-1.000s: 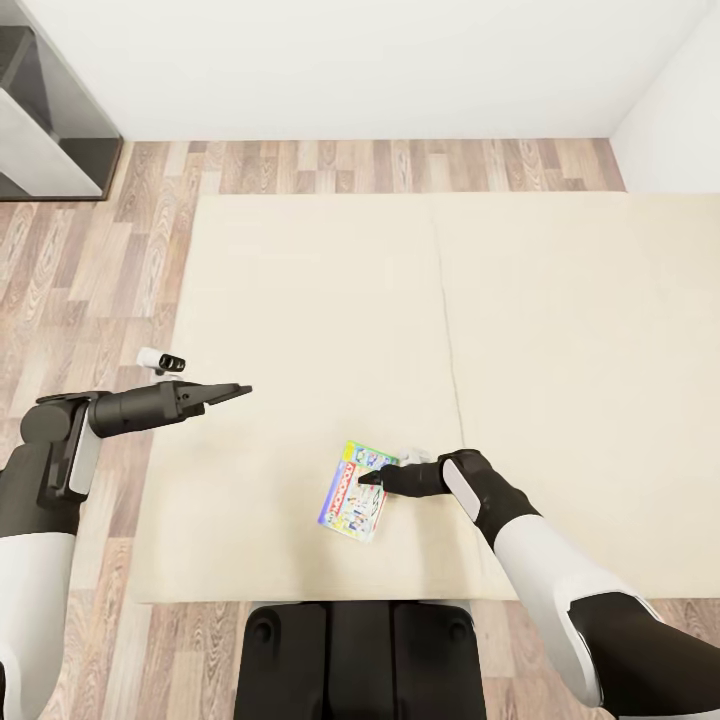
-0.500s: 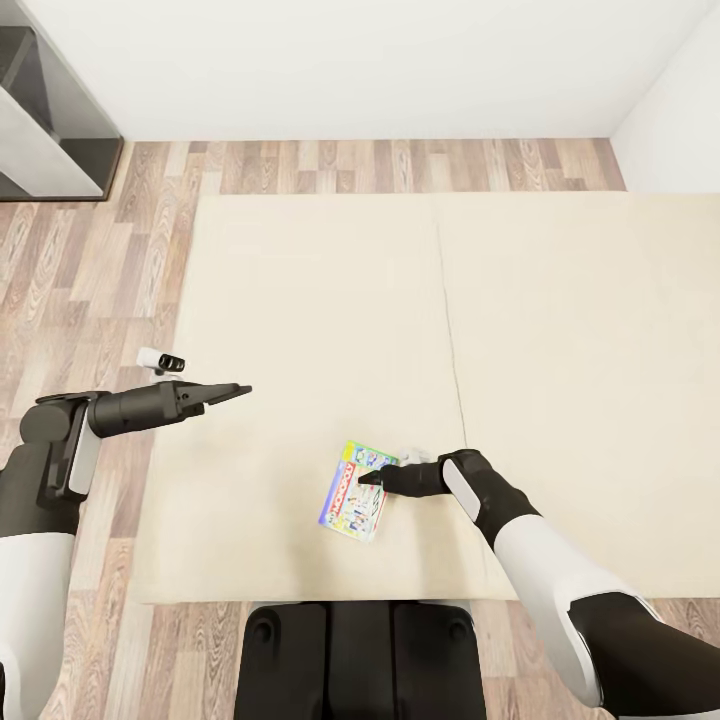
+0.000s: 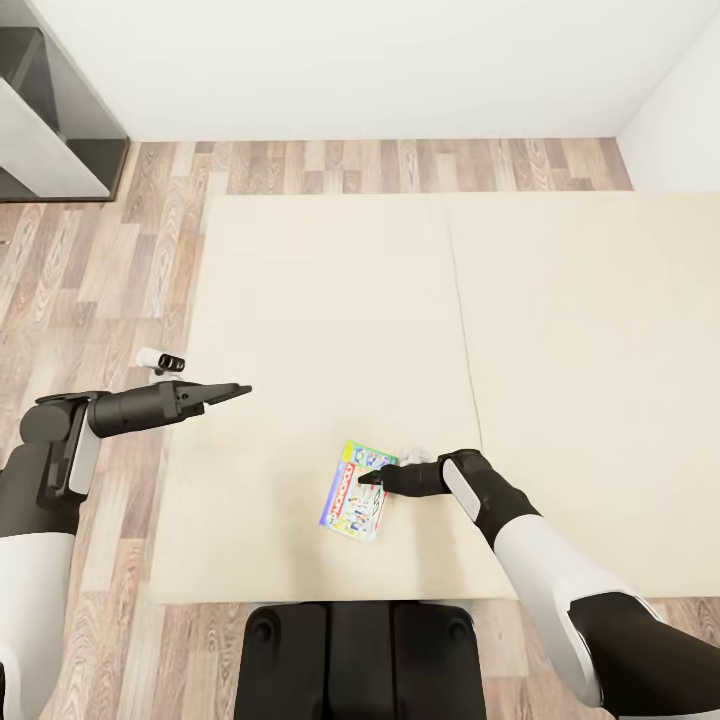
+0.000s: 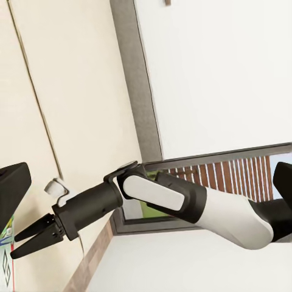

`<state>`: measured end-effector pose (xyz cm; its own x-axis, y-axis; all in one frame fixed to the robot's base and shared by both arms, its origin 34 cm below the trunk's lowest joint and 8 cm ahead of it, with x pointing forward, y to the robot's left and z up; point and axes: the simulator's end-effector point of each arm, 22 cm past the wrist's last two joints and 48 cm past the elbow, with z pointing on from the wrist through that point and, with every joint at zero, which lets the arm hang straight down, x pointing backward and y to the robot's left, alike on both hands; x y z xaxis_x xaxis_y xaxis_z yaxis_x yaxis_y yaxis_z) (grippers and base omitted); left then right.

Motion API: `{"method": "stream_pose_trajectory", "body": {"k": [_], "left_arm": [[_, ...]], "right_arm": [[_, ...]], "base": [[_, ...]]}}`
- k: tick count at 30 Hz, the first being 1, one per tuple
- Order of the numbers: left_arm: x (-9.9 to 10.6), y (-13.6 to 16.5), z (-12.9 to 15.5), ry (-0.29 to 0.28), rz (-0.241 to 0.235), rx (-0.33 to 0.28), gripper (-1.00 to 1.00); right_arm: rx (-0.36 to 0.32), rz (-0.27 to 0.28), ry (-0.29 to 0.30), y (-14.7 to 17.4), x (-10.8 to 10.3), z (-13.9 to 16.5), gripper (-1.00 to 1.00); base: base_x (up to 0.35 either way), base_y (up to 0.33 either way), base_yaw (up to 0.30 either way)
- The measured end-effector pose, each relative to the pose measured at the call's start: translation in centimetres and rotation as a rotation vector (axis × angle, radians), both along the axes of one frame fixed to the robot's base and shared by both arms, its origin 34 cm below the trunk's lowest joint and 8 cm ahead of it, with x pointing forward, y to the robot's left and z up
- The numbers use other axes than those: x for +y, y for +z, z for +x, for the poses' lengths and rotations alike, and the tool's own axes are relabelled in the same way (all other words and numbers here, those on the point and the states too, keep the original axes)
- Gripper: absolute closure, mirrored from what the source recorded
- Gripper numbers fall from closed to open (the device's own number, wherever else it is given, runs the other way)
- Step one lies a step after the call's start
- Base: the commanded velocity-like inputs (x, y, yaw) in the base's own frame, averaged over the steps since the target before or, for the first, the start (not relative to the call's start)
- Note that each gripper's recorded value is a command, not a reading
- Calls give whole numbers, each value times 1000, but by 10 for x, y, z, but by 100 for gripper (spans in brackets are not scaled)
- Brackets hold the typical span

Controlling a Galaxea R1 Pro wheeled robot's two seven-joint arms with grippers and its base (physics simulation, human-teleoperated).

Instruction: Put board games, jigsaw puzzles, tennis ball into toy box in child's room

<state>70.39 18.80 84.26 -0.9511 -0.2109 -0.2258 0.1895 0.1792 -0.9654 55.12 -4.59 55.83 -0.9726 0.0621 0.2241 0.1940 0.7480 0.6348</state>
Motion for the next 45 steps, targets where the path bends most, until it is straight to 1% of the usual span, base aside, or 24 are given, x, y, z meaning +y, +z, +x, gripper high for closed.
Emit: {"method": "stream_pose_trajectory", "body": {"k": [15,31,45], "left_arm": [[0,0,0,0,0,0,-100],[0,0,0,1,0,0,-100],[1,0,0,1,2,0,-100]], "right_arm": [[0,0,0,0,0,0,-100],[0,-2,0,0,-1,0,-100],[0,-2,0,0,-1,0,-100]], "base": [[0,86,0],[0,22,0],[0,103,0]]}}
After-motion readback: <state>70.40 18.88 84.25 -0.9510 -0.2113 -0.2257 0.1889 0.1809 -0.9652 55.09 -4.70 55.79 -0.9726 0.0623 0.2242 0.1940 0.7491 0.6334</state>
